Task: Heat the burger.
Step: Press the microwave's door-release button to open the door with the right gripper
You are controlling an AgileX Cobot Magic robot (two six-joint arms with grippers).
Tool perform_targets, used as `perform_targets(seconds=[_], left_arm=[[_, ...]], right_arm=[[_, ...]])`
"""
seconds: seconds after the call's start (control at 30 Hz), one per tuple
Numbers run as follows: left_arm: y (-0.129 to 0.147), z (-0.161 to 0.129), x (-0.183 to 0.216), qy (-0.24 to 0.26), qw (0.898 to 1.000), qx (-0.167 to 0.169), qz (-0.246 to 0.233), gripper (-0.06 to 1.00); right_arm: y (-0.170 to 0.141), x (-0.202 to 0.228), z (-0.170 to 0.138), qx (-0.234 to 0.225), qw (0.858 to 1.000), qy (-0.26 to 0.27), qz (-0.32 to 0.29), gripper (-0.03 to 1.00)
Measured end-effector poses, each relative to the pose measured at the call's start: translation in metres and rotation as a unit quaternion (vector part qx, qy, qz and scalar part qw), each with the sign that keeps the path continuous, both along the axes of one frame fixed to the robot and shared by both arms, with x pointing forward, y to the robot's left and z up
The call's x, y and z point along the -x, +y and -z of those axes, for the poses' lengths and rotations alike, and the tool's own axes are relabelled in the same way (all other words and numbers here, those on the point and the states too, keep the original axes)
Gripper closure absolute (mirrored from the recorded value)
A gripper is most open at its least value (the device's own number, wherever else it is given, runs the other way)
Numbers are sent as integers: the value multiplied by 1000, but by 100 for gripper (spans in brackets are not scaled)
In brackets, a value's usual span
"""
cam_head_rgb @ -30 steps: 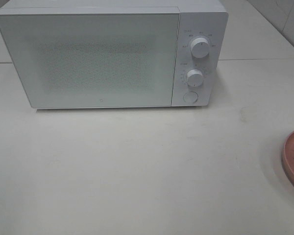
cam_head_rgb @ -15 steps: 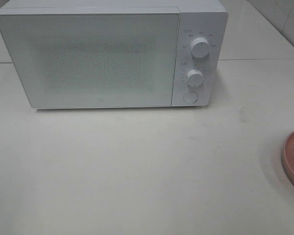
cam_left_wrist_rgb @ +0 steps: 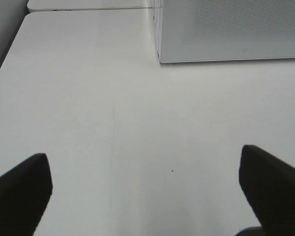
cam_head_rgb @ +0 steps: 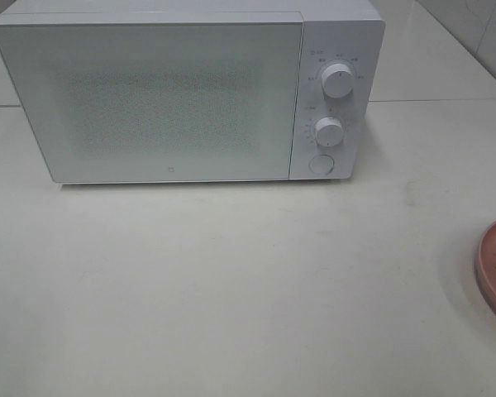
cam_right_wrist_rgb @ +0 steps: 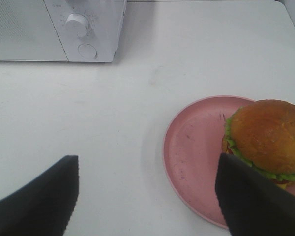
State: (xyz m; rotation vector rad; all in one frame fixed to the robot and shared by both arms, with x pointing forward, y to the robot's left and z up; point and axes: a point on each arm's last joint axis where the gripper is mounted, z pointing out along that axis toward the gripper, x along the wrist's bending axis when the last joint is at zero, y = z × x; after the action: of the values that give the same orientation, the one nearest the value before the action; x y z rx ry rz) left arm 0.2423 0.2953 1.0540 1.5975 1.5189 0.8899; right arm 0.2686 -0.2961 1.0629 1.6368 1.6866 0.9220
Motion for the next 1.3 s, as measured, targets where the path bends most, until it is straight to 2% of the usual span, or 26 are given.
perform_targets(seconds=[0.47,0.8,1.2,1.3], left_arm=[[0,0,0,0,1000,0,0,-3],[0,0,0,0,1000,0,0,-3],[0,0,0,0,1000,0,0,-3],[0,0,0,0,1000,0,0,-3]], right_arm=[[4,-53,-2,1,1000,14,0,23],[8,-99,9,3,999,35,0,23],[11,-137,21,2,1000,24,0,23],[13,-151,25,0,1000,8,0,23]])
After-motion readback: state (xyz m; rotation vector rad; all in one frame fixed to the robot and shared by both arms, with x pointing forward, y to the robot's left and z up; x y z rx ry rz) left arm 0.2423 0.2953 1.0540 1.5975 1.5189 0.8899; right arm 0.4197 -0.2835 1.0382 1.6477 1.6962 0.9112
